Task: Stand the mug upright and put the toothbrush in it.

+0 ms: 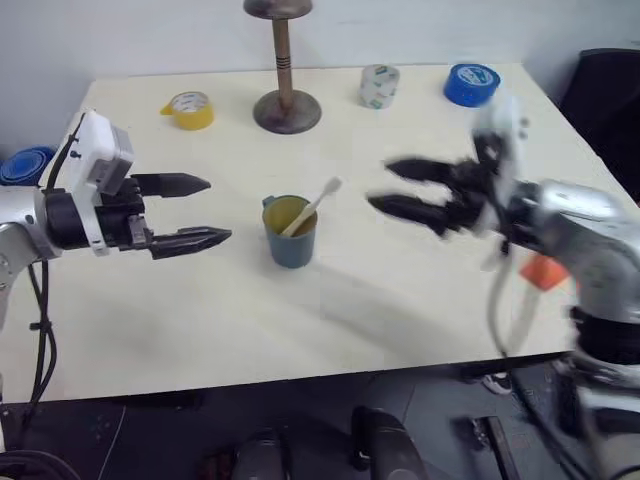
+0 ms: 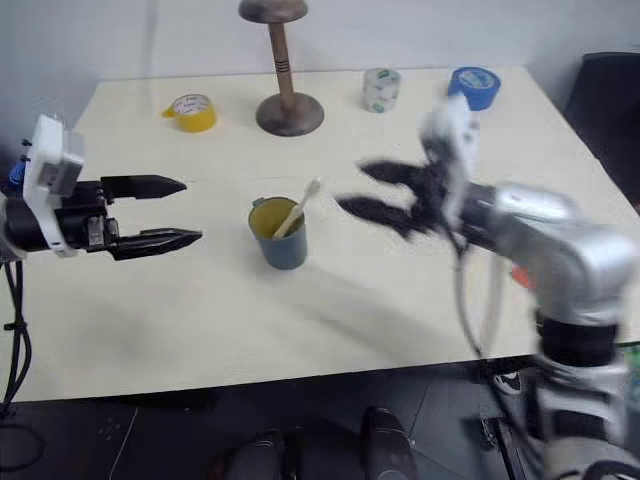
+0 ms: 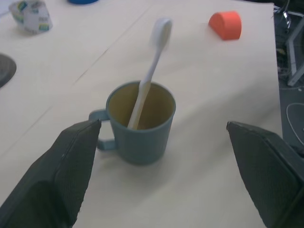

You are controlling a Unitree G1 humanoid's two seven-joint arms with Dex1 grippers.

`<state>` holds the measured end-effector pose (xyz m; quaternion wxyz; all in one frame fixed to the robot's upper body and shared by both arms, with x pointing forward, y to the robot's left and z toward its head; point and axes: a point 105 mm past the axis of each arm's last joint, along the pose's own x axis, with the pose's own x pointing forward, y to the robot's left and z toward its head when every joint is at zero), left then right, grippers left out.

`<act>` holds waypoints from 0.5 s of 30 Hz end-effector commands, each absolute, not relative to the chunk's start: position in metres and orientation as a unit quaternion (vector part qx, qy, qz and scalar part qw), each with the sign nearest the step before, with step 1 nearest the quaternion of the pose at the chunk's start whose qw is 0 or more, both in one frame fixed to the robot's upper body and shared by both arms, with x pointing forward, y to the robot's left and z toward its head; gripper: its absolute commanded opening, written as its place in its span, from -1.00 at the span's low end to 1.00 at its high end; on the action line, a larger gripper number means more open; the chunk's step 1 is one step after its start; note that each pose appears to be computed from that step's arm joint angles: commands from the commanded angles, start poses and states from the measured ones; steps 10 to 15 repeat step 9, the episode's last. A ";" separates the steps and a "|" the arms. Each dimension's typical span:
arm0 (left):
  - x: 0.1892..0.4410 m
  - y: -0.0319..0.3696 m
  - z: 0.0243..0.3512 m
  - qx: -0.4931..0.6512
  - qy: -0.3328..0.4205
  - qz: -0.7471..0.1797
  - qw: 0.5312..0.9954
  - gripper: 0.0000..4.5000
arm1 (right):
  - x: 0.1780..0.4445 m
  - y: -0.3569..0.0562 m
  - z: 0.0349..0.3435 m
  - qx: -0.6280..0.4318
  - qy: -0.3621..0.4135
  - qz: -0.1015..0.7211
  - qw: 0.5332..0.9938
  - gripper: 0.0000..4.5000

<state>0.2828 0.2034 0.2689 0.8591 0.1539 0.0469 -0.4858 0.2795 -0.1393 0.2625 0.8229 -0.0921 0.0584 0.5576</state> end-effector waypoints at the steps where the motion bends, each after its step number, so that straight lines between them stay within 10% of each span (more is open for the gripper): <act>1: 0.277 0.212 0.285 0.177 0.022 -0.480 0.859 1.00 | 0.256 -0.155 0.271 -0.106 0.080 0.597 0.791 0.54; 15: 0.274 0.216 0.286 0.183 0.020 -0.486 0.855 1.00 | 0.266 -0.164 0.269 -0.108 0.081 0.587 0.798 0.54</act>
